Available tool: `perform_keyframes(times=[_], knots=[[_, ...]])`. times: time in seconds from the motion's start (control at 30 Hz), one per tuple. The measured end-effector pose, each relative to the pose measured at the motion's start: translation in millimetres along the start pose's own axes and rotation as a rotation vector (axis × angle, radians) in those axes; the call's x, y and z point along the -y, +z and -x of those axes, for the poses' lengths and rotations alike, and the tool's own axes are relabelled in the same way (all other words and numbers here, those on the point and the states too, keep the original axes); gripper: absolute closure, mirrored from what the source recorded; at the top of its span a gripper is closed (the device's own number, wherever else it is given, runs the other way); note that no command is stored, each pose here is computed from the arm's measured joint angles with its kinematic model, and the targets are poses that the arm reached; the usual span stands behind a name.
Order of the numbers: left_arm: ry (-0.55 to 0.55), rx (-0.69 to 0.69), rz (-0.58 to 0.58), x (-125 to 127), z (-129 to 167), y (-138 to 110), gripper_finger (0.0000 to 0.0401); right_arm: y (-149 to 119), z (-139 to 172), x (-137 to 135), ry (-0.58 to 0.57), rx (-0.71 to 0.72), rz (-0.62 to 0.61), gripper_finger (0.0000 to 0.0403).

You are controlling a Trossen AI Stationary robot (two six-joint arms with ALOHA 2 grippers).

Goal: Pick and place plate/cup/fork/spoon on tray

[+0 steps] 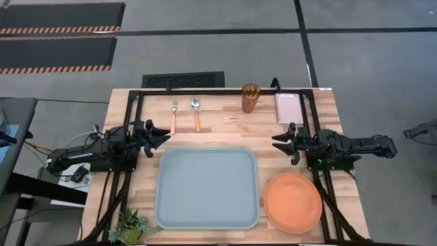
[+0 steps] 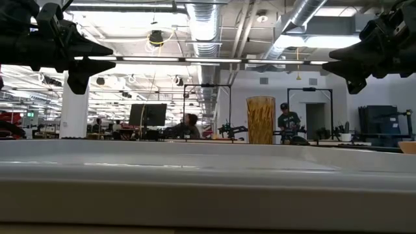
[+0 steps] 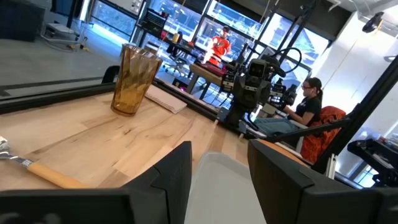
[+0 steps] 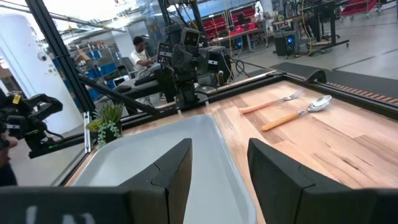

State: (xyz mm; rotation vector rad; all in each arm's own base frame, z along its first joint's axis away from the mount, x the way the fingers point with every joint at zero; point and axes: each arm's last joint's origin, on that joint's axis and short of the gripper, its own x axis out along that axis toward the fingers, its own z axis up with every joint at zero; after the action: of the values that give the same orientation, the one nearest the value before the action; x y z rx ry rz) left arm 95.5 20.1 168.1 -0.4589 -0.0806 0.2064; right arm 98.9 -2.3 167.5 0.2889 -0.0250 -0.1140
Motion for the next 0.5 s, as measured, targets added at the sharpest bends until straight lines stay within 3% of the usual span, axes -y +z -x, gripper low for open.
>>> perform_keyframes(times=[0.5], knots=[[0.015,0.014,0.047,-0.3,0.0,0.7,0.0257,0.1,0.0,0.0,0.000,0.001,0.000,0.0221]])
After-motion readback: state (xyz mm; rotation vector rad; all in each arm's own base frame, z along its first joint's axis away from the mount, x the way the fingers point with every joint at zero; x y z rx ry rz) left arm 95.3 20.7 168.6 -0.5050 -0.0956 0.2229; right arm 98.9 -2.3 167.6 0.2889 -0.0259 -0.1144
